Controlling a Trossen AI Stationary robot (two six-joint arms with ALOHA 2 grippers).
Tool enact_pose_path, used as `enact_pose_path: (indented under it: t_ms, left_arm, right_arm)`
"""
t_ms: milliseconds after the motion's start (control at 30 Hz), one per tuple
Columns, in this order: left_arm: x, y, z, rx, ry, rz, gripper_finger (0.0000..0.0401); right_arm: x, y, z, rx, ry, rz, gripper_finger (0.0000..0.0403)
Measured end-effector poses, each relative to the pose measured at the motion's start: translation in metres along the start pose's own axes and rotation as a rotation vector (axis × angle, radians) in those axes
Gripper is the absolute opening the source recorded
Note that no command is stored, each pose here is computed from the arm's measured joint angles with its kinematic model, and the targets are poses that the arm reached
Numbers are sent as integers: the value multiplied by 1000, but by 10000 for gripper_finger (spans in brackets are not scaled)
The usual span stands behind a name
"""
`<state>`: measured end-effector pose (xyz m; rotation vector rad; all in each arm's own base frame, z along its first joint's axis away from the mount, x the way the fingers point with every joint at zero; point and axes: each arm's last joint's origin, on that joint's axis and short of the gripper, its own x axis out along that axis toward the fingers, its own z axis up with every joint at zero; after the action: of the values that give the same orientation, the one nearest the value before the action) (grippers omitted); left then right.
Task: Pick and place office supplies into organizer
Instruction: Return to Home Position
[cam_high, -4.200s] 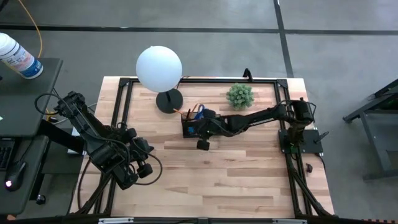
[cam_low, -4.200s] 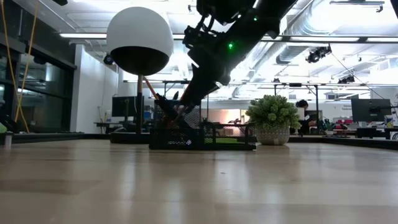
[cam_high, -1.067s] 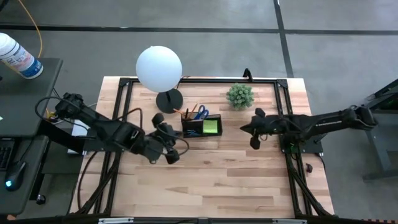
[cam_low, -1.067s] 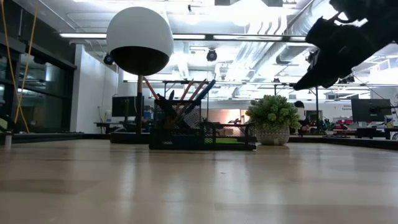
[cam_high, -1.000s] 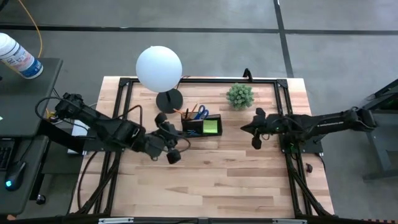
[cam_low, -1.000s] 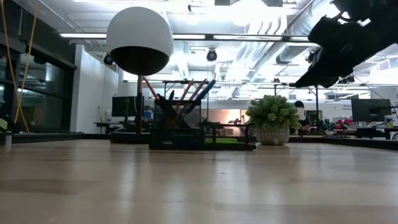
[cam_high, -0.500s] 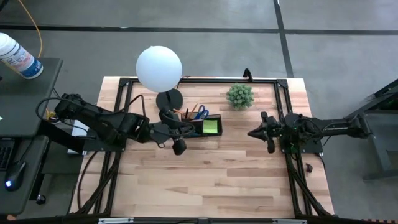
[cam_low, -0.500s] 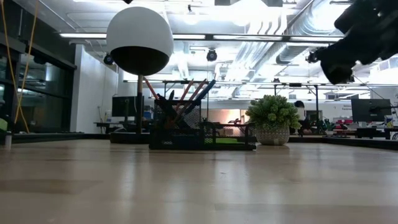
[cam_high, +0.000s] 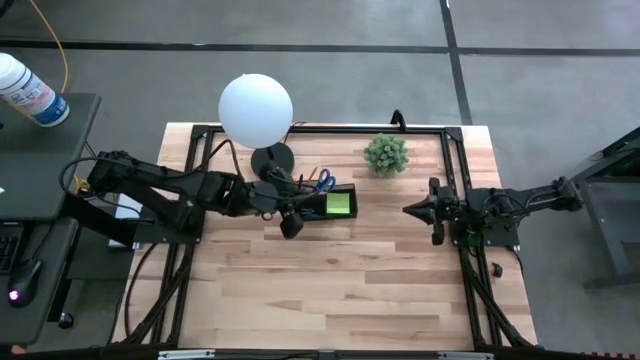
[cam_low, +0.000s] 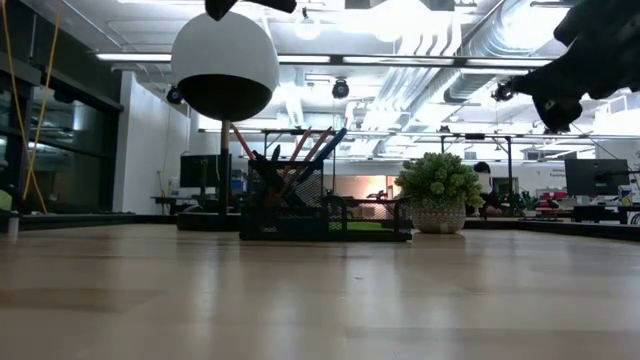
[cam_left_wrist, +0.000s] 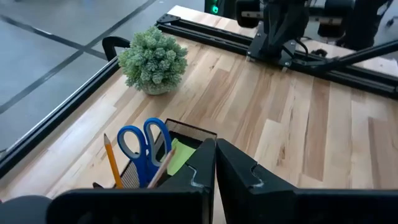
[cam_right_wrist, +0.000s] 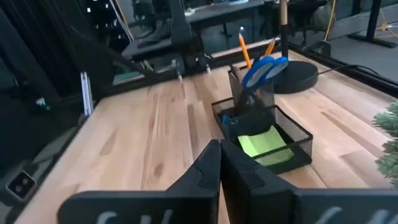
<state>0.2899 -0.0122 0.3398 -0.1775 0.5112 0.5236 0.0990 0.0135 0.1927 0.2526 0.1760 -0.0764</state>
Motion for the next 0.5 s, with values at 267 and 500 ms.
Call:
enact_pose_path:
  t_ms: [267, 500]
  left_arm:
    - [8, 13, 4, 13, 22, -7, 3]
    - [9, 16, 5, 7, 30, -19, 3]
  right_arm:
    - [-9, -2, 0, 57, -19, 33, 0]
    - [-7, -5, -11, 52, -26, 30, 0]
